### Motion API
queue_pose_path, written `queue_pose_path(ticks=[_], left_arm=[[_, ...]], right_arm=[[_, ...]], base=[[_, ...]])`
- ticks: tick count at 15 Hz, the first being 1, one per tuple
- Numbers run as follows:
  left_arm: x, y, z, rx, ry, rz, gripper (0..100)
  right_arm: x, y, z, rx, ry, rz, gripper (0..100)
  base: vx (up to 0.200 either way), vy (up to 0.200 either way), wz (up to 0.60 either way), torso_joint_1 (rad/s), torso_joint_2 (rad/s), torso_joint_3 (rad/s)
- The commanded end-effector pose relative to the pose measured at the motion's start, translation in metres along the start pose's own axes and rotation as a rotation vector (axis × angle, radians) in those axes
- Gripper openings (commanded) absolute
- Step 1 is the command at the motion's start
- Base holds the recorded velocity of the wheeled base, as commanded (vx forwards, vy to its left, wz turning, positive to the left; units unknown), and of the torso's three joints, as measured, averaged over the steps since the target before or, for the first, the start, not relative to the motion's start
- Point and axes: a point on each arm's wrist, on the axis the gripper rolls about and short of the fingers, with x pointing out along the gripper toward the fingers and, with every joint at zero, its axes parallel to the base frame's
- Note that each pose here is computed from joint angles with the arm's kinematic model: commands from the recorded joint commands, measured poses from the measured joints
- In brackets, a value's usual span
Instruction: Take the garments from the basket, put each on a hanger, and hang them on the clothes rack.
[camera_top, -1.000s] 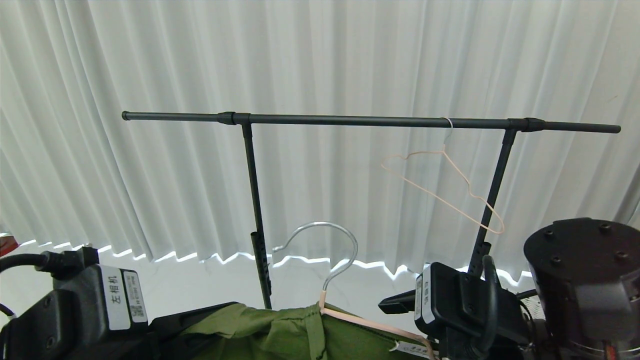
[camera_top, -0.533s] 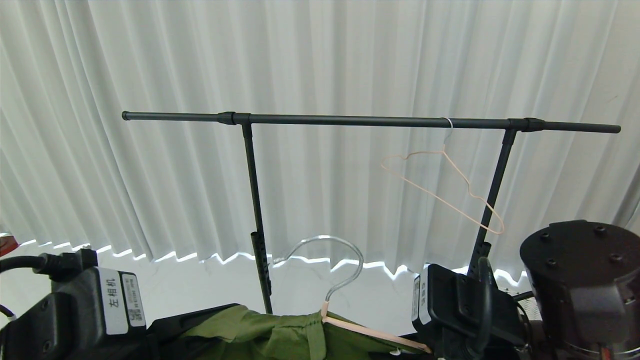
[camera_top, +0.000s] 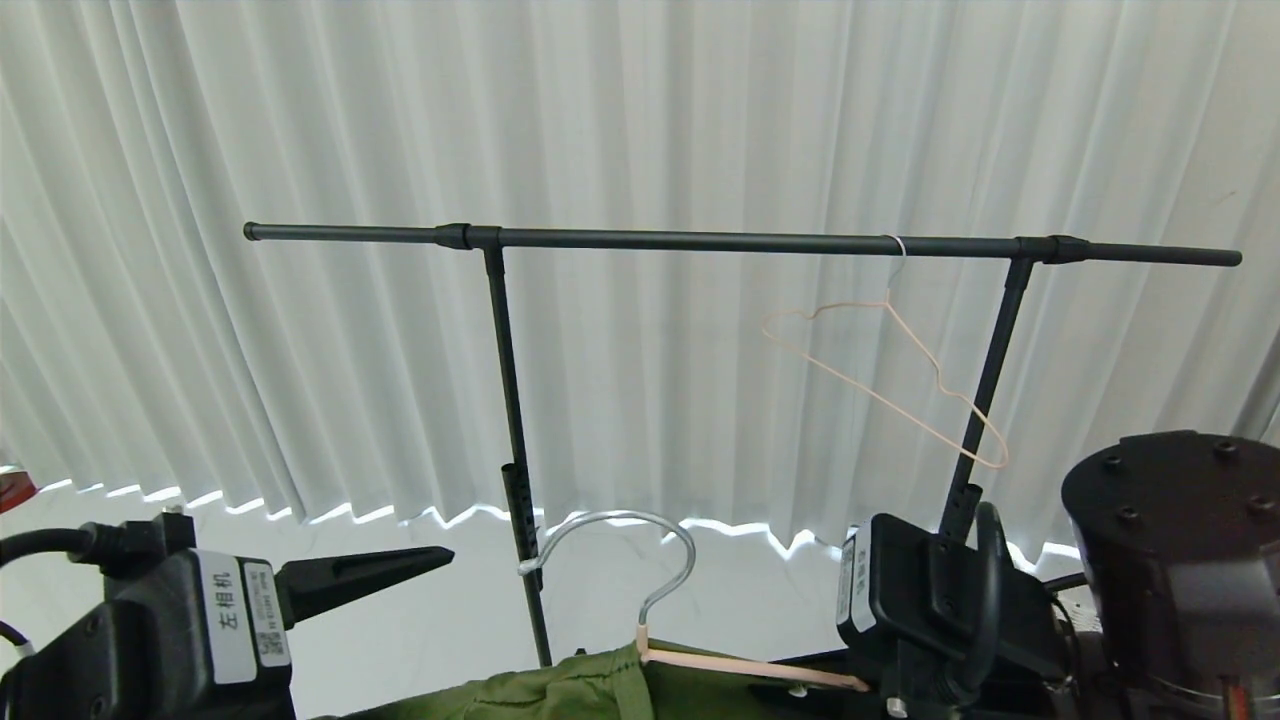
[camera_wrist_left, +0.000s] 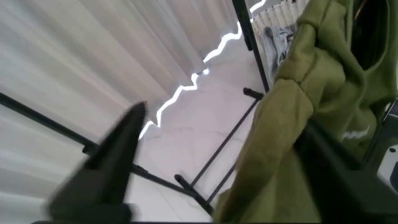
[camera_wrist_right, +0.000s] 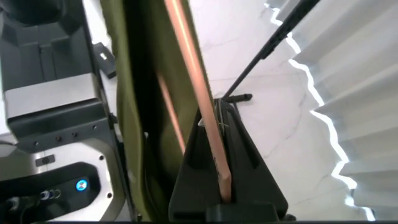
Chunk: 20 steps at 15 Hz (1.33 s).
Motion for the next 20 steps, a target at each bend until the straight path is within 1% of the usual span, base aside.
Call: queue_pose_path(ticks=[1, 3, 5, 7, 8, 9, 10, 11, 13, 15, 19, 20], left_arm=[[-0.004, -0.001, -0.003, -0.002, -0.004, 0.004, 100], [-0.008, -0.001, -0.005, -0.011, -0.011, 0.011, 100], [-0.01, -0.001, -0.008, -0.018, -0.007, 0.025, 100], [-0.01, 0.0, -0.016, -0.03, 0.026, 0.046, 100], [-0.008, 0.002, -0.026, -0.044, 0.075, 0.071, 100], [-0.007, 0.002, -0.04, -0.065, 0.138, 0.092, 100], [-0.003, -0.001, -0.057, -0.081, 0.219, 0.092, 100], [-0.001, -0.003, -0.066, -0.095, 0.268, 0.084, 100], [0.006, -0.004, -0.075, -0.118, 0.333, 0.066, 100], [0.012, -0.003, -0.075, -0.122, 0.353, 0.05, 100], [0.013, -0.003, -0.075, -0.126, 0.353, 0.036, 100], [0.014, -0.003, -0.075, -0.127, 0.356, 0.036, 0]], right_arm=[[-0.013, -0.006, 0.002, 0.011, -0.017, -0.037, 0], [-0.029, -0.015, 0.001, 0.038, 0.008, -0.096, 0], [-0.047, -0.026, 0.0, 0.069, 0.003, -0.16, 0], [-0.059, -0.027, -0.002, 0.077, 0.003, -0.179, 0], [-0.064, -0.025, -0.001, 0.077, 0.0, -0.18, 0], [-0.07, -0.024, -0.001, 0.076, -0.008, -0.183, 0], [-0.074, -0.022, -0.003, 0.076, -0.006, -0.182, 0], [-0.078, -0.021, -0.003, 0.075, -0.01, -0.179, 0], [-0.08, -0.02, -0.003, 0.052, -0.019, -0.17, 0], [-0.081, -0.019, -0.002, 0.02, -0.02, -0.161, 0], [-0.08, -0.019, -0.003, 0.011, -0.02, -0.153, 0], [-0.08, -0.019, -0.003, 0.011, -0.02, -0.153, 0]], base=[[0.0, 0.0, 0.0, 0.0, 0.0, 0.0], [0.0, 0.0, 0.0, 0.0, 0.0, 0.0], [0.0, 0.0, 0.0, 0.0, 0.0, 0.0], [0.0, 0.0, 0.0, 0.0, 0.0, 0.0], [0.0, 0.0, 0.0, 0.0, 0.0, 0.0], [0.0, 0.0, 0.0, 0.0, 0.0, 0.0], [0.0, 0.0, 0.0, 0.0, 0.0, 0.0], [0.0, 0.0, 0.0, 0.0, 0.0, 0.0], [0.0, 0.0, 0.0, 0.0, 0.0, 0.0], [0.0, 0.0, 0.0, 0.0, 0.0, 0.0], [0.0, 0.0, 0.0, 0.0, 0.0, 0.0], [0.0, 0.0, 0.0, 0.0, 0.0, 0.0]])
